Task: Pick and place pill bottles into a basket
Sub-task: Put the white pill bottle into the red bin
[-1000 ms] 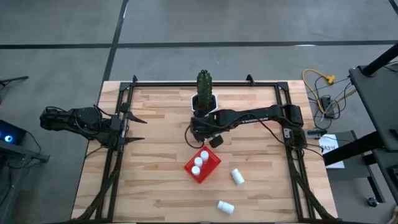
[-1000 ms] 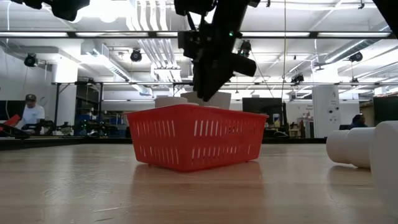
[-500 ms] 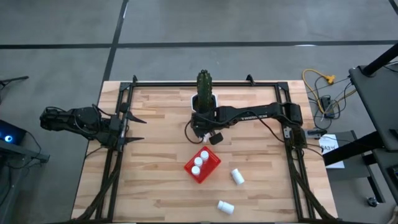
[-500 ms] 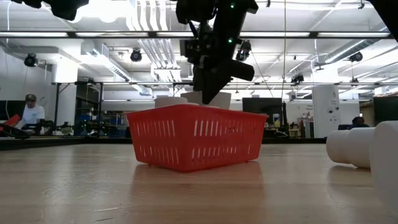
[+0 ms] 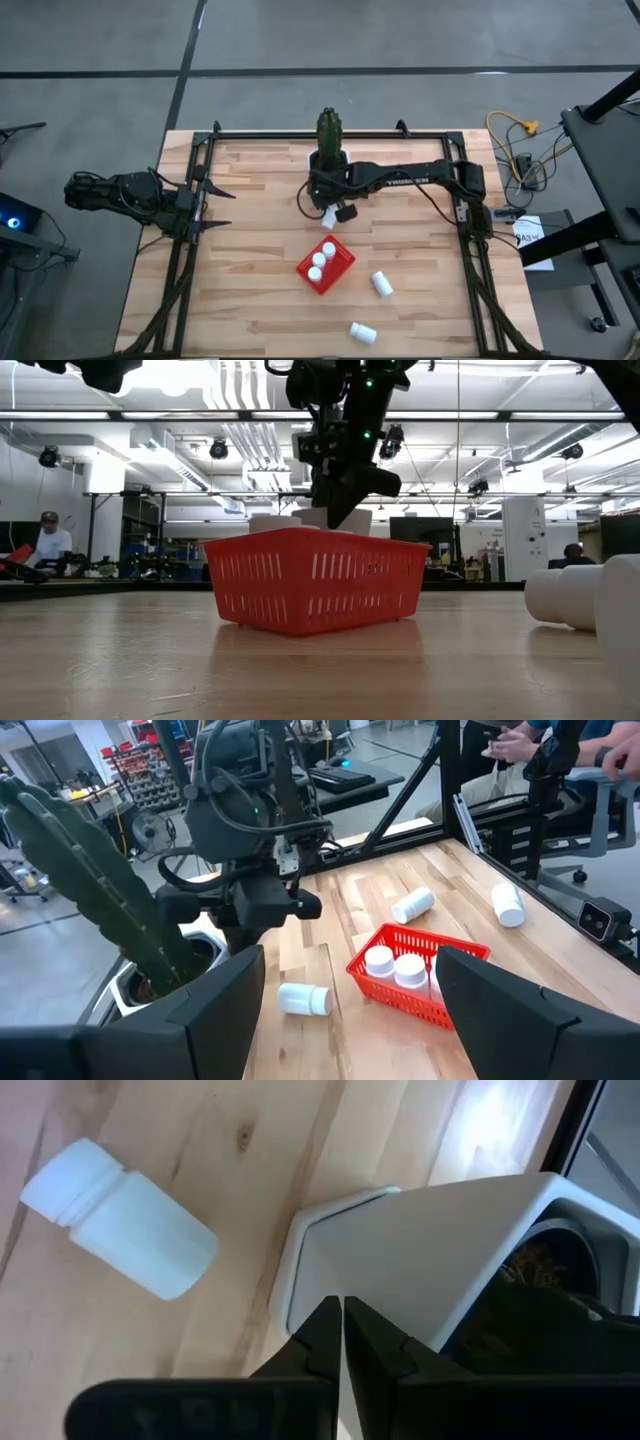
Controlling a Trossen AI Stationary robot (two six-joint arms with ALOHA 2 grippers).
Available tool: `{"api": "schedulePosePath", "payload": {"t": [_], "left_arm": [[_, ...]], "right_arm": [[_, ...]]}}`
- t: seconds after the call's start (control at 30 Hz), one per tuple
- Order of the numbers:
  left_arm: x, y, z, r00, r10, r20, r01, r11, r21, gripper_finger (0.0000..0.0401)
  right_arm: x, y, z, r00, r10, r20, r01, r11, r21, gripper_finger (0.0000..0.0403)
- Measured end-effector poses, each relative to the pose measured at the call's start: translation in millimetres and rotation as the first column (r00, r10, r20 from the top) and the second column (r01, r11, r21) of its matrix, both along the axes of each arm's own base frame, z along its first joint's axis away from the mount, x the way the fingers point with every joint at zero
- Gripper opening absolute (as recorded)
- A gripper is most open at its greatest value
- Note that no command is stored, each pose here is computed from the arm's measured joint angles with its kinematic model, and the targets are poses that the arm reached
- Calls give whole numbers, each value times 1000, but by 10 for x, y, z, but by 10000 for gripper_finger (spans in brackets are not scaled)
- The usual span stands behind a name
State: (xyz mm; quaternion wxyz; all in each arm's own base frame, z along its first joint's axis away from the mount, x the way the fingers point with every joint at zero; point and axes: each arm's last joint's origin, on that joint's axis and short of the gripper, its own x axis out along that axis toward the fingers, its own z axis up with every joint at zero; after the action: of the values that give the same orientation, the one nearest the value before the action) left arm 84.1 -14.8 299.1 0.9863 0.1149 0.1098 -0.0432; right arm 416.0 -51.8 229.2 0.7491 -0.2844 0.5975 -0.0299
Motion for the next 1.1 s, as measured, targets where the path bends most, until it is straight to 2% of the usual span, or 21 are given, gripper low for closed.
{"api": "schedulePosePath", "payload": {"t": [1.1], "left_arm": [[-2,0,10,1000,-1,6,1,1000,-1,277]], "right_arm": [[-62,-331,-38,999,-26,-39,25,999,-45,8]]}}
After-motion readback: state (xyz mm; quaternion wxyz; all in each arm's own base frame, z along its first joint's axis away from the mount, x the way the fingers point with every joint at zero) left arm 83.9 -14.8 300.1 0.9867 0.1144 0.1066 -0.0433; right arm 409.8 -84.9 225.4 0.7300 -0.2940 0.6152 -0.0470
